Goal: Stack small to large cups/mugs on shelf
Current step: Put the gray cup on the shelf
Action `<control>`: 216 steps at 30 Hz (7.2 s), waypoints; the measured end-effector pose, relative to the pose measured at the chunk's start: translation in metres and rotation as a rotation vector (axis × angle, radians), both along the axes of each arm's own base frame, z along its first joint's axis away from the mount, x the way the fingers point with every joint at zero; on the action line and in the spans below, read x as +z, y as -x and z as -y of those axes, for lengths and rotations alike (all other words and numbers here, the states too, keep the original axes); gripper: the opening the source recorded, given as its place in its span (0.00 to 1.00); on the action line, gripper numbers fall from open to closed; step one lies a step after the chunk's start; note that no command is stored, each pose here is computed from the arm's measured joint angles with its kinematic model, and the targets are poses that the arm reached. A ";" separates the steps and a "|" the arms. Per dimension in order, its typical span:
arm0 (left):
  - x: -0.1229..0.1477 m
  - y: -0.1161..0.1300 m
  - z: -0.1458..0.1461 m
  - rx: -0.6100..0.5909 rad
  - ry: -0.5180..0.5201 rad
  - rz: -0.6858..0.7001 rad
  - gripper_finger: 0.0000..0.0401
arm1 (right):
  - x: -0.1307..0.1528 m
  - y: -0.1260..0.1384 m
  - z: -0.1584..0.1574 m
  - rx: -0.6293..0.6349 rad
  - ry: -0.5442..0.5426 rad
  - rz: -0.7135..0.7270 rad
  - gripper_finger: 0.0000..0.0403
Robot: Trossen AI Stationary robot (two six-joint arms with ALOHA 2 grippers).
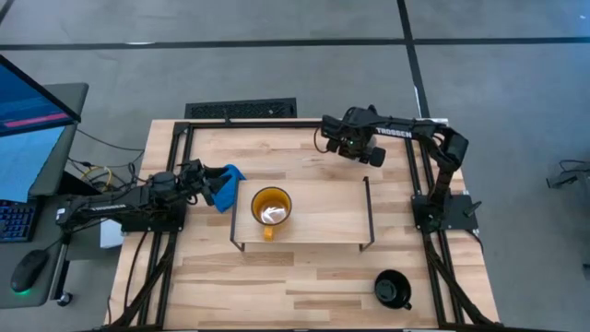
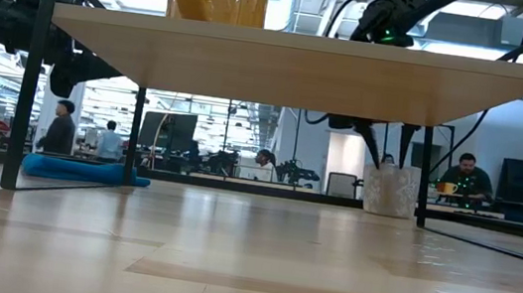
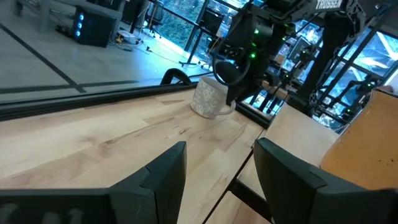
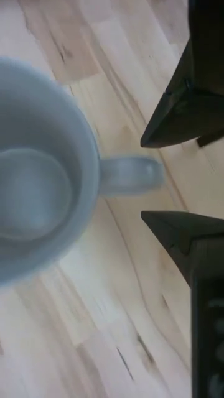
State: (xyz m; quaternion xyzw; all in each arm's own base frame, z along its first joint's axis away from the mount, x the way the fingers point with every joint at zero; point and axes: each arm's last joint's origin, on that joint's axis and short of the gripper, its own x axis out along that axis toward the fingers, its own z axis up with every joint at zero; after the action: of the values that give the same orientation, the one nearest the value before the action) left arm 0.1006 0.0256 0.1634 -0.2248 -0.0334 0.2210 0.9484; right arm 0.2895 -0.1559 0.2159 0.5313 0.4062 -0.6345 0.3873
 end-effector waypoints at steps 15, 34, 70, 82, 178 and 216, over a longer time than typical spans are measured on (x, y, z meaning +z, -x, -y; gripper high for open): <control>0.000 0.000 0.000 0.000 0.000 0.000 0.45 | 0.000 -0.012 0.002 0.093 0.114 0.062 0.52; 0.000 0.000 0.000 0.000 0.000 0.000 0.45 | 0.000 -0.011 0.004 -0.149 0.135 0.090 0.52; 0.000 0.000 0.000 -0.001 -0.011 -0.005 0.45 | -0.017 -0.008 0.004 -0.197 0.120 0.118 0.52; 0.000 0.000 0.000 -0.003 -0.010 -0.005 0.45 | -0.023 -0.006 0.002 -0.158 0.147 0.085 0.52; 0.000 0.000 0.000 -0.004 -0.010 -0.005 0.45 | -0.022 -0.006 0.001 0.209 0.102 0.036 0.20; 0.000 0.000 0.000 -0.004 -0.010 -0.005 0.45 | -0.023 -0.006 0.001 0.226 0.113 0.029 0.17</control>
State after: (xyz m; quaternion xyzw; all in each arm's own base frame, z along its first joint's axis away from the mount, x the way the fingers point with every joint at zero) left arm 0.1006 0.0255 0.1633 -0.2197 -0.0316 0.2196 0.9500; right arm 0.2951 -0.1572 0.1934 0.4687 0.4215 -0.6010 0.4914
